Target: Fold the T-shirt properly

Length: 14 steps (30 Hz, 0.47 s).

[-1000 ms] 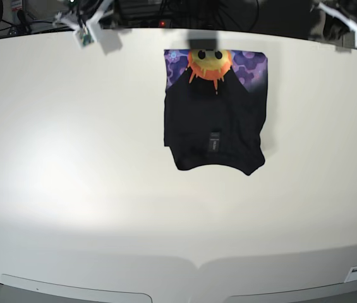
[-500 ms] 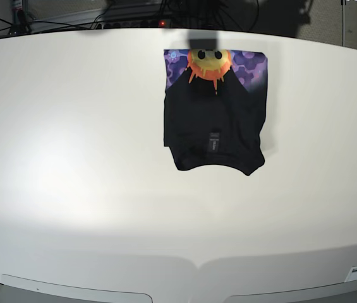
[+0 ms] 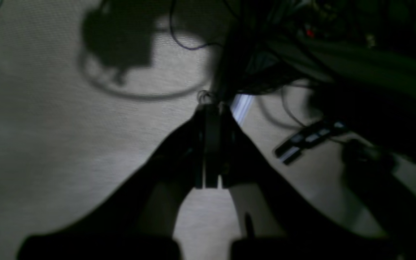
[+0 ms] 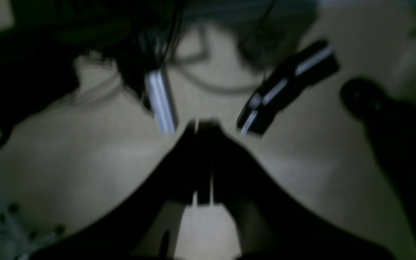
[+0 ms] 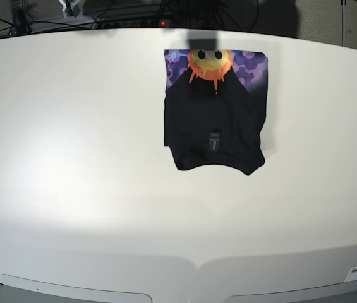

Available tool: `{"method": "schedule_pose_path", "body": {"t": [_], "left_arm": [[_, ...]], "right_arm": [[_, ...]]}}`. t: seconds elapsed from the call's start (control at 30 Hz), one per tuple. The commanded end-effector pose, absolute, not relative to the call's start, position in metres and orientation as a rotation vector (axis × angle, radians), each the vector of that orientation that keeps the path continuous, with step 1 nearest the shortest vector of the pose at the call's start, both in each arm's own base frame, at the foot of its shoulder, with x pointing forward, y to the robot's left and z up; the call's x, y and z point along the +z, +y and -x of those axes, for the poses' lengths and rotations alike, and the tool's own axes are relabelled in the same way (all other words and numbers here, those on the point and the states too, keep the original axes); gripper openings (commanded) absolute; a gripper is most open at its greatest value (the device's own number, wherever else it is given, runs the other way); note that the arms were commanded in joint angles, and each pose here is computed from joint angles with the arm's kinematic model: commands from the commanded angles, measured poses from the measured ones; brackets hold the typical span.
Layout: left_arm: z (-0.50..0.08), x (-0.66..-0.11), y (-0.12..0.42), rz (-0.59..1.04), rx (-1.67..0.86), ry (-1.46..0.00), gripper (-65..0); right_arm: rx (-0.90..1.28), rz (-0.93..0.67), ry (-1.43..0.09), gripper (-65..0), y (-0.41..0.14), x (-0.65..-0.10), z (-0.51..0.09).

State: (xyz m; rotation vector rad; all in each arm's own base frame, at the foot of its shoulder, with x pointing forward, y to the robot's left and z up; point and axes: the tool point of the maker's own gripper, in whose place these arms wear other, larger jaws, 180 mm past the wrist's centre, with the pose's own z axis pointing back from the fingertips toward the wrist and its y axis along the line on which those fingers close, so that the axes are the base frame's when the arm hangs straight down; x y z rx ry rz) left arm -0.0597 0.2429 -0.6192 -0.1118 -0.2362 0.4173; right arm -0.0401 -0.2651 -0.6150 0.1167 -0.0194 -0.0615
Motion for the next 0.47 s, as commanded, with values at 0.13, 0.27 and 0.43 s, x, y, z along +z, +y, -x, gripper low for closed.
{"method": "schedule_pose_path", "body": {"t": [0.13,0.27,0.43], "left_arm": [[0.039,-0.634,0.230,0.076,0.458,-0.236,-65.0],[0.032,-0.644,0.214,0.027,0.423,-0.199,-65.0],[0.029,-0.646,0.201,0.043,0.436,-0.209,-65.0]], "right_arm": [[-0.076,-0.071,-0.084,-65.0,-0.275,-0.626,0.010],[-0.051,-0.089,-0.087,-65.0,-0.261,-0.631,-0.006],[-0.046,-0.075,-0.091,-65.0,-0.261,-0.632,-0.008]]}}
